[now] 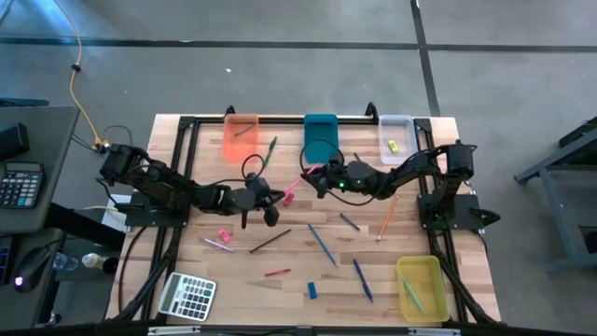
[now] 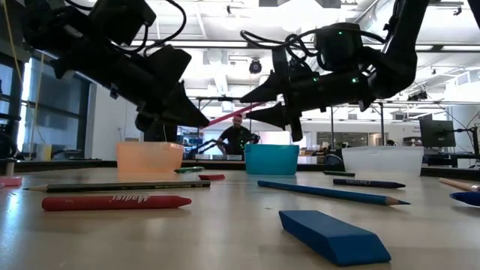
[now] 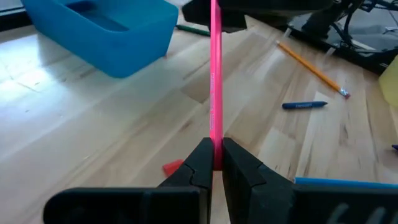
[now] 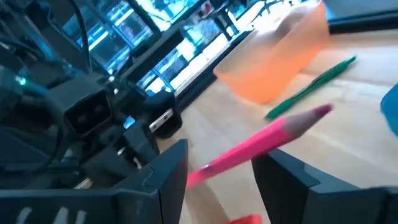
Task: Sort crayons/erasers/pens/pencils in bins
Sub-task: Put the pink pencil into the blue bin
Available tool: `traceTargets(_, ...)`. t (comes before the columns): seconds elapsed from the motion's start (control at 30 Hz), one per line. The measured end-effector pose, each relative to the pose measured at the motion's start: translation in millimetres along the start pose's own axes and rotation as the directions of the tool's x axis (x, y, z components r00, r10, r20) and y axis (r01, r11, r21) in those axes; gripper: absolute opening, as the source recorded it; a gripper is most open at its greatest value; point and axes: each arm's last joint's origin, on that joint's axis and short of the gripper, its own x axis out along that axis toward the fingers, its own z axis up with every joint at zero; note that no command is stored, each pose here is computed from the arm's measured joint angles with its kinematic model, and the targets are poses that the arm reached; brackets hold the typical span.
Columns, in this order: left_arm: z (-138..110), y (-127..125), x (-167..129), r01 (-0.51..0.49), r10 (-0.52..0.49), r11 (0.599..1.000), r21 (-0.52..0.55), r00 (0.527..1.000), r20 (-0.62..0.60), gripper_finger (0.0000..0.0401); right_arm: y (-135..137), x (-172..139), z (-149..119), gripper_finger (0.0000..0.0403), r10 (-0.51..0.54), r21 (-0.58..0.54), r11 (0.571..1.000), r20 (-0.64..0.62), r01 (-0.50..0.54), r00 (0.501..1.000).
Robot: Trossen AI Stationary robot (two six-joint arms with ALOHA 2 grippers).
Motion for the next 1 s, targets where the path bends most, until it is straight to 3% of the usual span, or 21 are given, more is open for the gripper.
traceTargets(0.2, 1, 0, 0, -0.002, 0.002, 1.000, 0.004, 1.000, 0.009, 0.0007, 3, 0, 3, 0.0146, 0.005, 0.001, 1.000, 0.049, -0.006, 0.999)
traceTargets(0.53, 1, 1, 0, -0.011, 0.011, 1.000, 0.019, 1.000, 0.011, 0.0007, 10, -1, 2, 0.0014, 0.004, 0.005, 1.000, 0.086, -0.004, 0.996)
traceTargets(0.8, 2, 0, -1, 0.009, -0.010, 0.998, 0.065, 1.000, 0.005, 0.0037, 5, -1, 5, 0.0014, -0.011, -0.043, 0.999, 0.099, 0.015, 0.995)
traceTargets(1.0, 14, 2, -13, 0.012, -0.012, 0.991, 0.136, 1.000, 0.001, 0.0081, -2, -4, 32, 0.0006, -0.002, -0.095, 0.995, 0.119, 0.014, 0.993)
